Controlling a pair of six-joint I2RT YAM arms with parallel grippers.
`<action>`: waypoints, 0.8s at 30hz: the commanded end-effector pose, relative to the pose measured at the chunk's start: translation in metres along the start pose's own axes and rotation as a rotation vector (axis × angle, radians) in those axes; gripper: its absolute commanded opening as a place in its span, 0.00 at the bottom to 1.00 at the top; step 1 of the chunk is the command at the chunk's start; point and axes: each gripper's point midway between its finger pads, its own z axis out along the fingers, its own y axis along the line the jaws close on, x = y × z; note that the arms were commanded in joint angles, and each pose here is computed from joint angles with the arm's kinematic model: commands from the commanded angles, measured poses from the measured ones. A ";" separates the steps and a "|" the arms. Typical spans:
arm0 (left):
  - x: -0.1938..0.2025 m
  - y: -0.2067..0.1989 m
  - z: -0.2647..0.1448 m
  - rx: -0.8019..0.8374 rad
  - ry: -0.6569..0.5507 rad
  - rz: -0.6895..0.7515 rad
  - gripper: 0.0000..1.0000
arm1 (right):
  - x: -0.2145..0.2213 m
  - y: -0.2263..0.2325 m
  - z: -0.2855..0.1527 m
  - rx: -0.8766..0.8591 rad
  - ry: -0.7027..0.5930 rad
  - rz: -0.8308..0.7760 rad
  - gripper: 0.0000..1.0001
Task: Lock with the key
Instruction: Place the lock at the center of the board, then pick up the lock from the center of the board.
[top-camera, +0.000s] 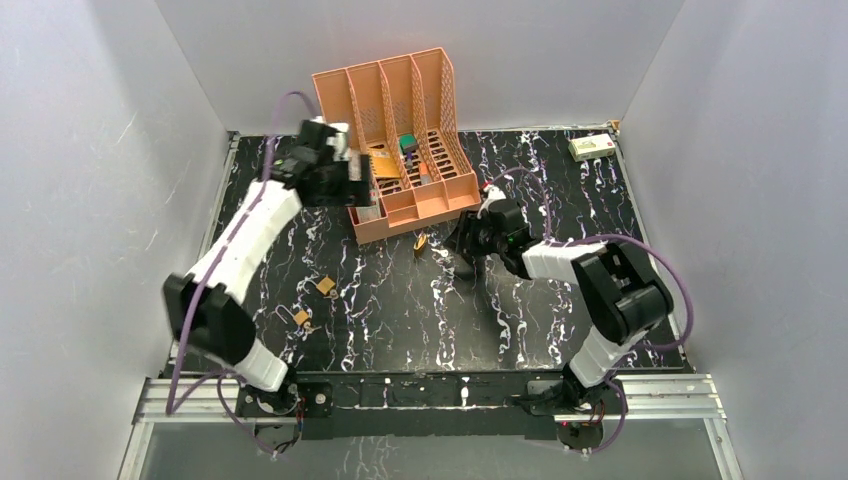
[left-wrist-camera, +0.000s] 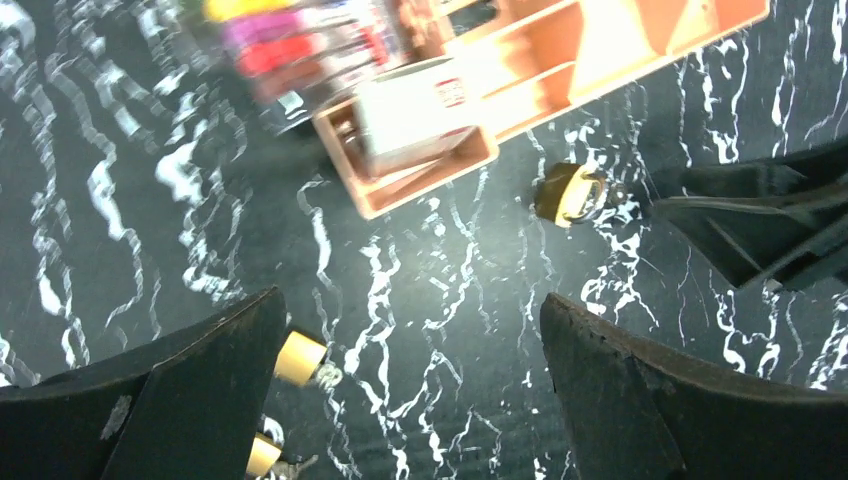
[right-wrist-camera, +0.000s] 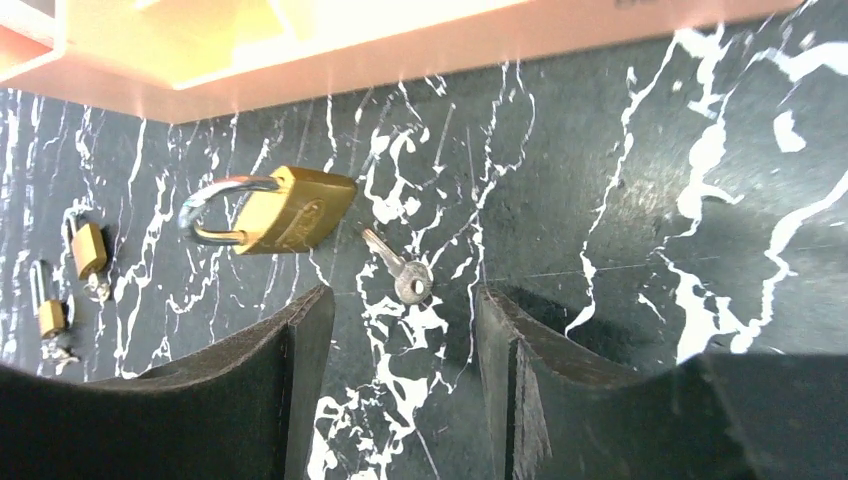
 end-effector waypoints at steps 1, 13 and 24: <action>0.009 0.041 -0.034 0.028 -0.128 -0.168 0.98 | -0.048 0.032 -0.024 0.120 -0.152 -0.254 0.64; 0.079 0.131 -0.027 -0.072 -0.211 -0.720 0.98 | 0.003 0.195 0.031 -0.138 -0.076 -0.751 0.97; 0.092 0.184 -0.030 -0.145 -0.256 -0.911 0.98 | 0.066 0.258 0.105 -0.326 0.032 -0.761 0.94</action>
